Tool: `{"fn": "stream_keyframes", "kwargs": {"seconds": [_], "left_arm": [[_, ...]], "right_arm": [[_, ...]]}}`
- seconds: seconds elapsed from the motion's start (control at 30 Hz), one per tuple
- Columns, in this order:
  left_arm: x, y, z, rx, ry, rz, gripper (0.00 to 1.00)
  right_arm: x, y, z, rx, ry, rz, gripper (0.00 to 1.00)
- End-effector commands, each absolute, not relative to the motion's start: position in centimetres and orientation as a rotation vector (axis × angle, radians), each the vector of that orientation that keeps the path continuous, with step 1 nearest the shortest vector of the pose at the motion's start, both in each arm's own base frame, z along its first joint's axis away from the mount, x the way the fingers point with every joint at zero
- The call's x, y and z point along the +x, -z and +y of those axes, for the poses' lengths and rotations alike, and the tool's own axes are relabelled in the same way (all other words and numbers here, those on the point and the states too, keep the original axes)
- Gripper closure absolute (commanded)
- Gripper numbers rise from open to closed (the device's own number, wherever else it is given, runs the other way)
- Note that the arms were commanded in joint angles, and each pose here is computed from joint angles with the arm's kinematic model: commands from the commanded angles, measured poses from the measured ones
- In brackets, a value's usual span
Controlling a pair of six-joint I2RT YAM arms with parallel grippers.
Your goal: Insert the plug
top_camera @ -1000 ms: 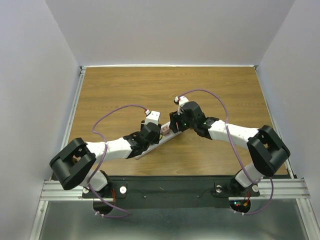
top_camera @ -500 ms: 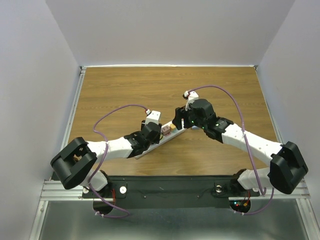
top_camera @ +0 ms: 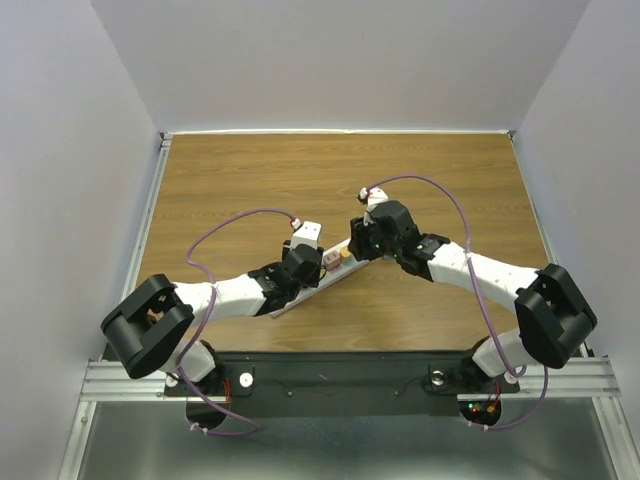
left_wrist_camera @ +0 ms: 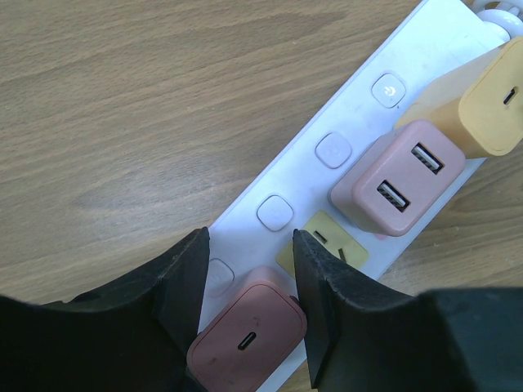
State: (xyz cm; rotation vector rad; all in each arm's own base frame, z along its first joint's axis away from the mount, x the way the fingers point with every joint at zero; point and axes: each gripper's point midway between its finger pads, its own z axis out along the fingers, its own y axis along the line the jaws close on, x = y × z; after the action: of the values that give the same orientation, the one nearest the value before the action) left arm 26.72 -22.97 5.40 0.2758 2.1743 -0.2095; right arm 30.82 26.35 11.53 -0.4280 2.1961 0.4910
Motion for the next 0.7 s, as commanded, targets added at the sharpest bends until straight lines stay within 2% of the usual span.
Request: {"fn": "stream_keyframes", "kwargs": {"seconds": [0.0, 0.27, 0.67], "left_arm": [[26.7, -5.6, -23.6, 0.293, 0.214, 2.183, 0.46], [26.7, -5.5, -23.6, 0.296, 0.214, 2.185, 0.46], [26.8, -5.5, -23.6, 0.301, 0.21, 2.186, 0.46]], "right_arm": [[32.2, -13.2, 27.4, -0.419, -0.522, 2.11, 0.55], [32.0, -10.5, 27.7, -0.459, -0.518, 2.17, 0.55], [30.1, -6.5, 26.6, -0.498, -0.487, 2.288, 0.62]]}}
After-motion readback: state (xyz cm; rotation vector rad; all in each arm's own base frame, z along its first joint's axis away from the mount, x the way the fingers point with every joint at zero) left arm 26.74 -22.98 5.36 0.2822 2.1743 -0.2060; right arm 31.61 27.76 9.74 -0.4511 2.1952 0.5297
